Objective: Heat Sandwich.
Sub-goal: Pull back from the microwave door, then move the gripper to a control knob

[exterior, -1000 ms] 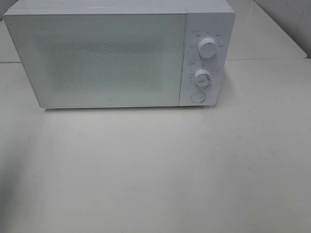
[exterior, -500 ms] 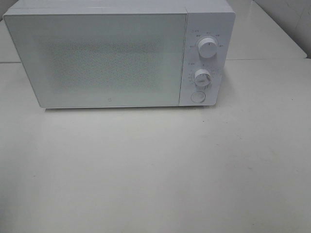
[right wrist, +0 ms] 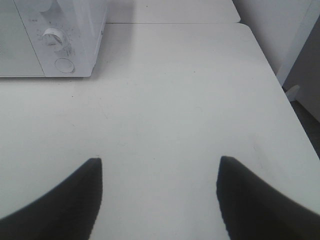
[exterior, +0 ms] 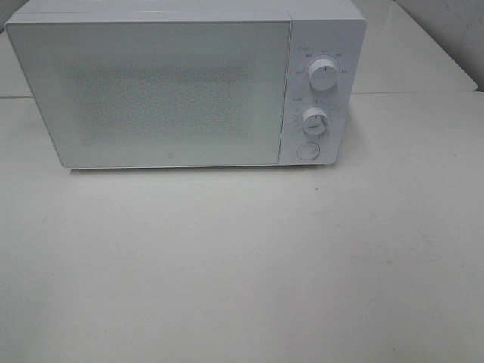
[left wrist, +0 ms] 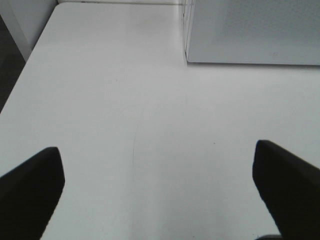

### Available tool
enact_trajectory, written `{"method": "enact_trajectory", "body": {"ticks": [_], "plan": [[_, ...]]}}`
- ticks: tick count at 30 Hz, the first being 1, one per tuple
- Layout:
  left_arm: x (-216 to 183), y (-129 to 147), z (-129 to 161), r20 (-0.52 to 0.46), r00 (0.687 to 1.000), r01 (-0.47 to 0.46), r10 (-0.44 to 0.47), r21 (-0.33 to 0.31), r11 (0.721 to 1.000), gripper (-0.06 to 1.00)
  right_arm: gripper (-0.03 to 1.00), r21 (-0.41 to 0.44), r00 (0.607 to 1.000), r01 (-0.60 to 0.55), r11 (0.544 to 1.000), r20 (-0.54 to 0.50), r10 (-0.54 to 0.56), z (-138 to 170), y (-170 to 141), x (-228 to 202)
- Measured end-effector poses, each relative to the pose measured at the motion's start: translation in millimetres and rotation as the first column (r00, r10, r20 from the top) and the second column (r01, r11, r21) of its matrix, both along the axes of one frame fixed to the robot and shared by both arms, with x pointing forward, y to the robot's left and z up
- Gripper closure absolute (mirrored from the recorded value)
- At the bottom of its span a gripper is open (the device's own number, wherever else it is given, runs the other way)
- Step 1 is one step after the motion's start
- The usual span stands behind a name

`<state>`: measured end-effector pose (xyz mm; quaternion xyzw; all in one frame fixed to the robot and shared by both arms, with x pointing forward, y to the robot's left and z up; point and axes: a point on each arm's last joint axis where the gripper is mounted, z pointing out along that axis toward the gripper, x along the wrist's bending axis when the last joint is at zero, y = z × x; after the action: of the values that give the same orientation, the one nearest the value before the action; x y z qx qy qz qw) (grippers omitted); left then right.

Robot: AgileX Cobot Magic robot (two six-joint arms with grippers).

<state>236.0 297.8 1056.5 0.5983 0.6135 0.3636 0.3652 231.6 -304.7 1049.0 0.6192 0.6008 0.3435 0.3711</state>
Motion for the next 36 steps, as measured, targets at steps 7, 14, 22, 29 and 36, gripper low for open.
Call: {"method": "enact_trajectory", "body": {"ticks": [7,14,22,29,36], "plan": [[-4.8,-0.8,-0.3,0.028,1.000,0.004,-0.004,-0.004,1.000,-0.02,0.33,0.000,1.000,0.000,1.000,0.000,0.000,0.0,0.0,0.0],[-4.8,-0.9,-0.3,0.028,1.000,0.005,-0.004,-0.005,1.000,-0.02,0.33,0.000,1.000,0.000,1.000,0.000,0.000,0.0,0.0,0.0],[-4.8,-0.9,-0.3,0.028,1.000,0.005,-0.004,-0.005,1.000,-0.02,0.33,0.000,1.000,0.000,1.000,0.000,0.000,0.0,0.0,0.0],[-4.8,-0.9,-0.3,0.028,1.000,0.005,-0.004,-0.005,1.000,-0.02,0.33,0.000,1.000,0.000,1.000,0.000,0.000,0.0,0.0,0.0],[-4.8,-0.9,-0.3,0.028,1.000,0.005,-0.004,-0.005,1.000,-0.02,0.33,0.000,1.000,0.000,1.000,0.000,0.000,0.0,0.0,0.0]]}}
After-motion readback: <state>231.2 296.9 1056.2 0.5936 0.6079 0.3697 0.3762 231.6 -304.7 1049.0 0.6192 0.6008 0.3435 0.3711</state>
